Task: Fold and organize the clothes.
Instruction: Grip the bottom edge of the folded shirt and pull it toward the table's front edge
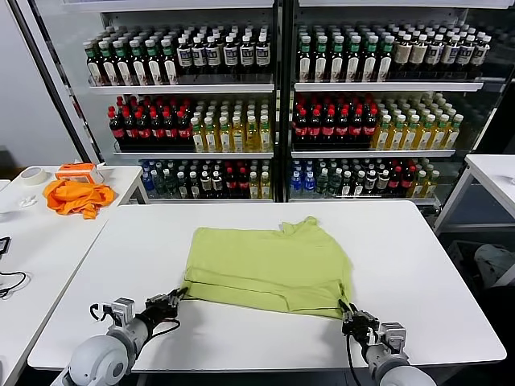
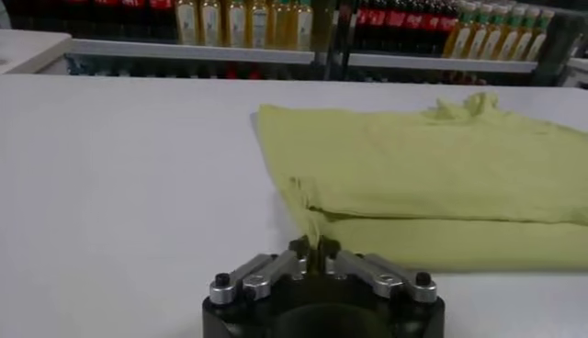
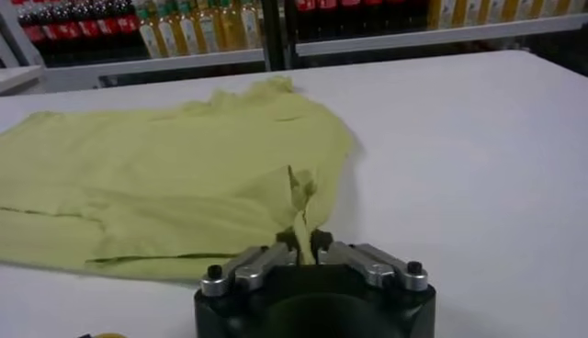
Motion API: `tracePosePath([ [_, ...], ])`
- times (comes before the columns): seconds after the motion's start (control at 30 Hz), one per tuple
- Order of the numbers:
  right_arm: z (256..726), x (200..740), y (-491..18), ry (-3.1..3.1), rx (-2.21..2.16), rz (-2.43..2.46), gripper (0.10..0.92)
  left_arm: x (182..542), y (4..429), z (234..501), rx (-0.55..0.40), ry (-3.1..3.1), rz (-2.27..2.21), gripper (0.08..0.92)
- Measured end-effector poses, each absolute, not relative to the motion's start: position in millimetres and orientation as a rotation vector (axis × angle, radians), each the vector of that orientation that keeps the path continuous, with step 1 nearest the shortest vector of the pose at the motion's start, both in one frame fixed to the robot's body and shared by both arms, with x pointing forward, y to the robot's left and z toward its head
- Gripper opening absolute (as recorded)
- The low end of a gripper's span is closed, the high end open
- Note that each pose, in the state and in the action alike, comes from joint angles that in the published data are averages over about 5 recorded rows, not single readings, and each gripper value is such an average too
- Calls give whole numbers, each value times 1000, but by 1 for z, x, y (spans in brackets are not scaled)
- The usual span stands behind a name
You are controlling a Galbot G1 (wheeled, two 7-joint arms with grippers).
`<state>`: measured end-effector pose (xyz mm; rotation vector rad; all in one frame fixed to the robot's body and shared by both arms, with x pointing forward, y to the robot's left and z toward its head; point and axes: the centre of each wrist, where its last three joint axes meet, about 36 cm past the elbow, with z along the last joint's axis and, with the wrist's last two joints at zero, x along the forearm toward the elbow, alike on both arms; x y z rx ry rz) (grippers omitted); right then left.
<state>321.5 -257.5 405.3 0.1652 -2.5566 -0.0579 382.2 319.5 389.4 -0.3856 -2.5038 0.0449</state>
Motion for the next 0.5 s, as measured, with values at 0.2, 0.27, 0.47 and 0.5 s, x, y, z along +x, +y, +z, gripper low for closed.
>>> tracePosePath([
  [0.2,419,303,-256,-2556,199,-46,128,368,320,397,-396,-2490,20,82],
  [0.27,424,296,-255,-2560,207,-40,128,362,320,401,-400,-2482,11,82],
  [0.47,433,276,-254,-2562,212,-12,128,342,321,412,-405,-2463,-18,82],
  [0.5,434,273,-254,-2560,211,-6,128,338,322,414,-406,-2461,-19,82],
])
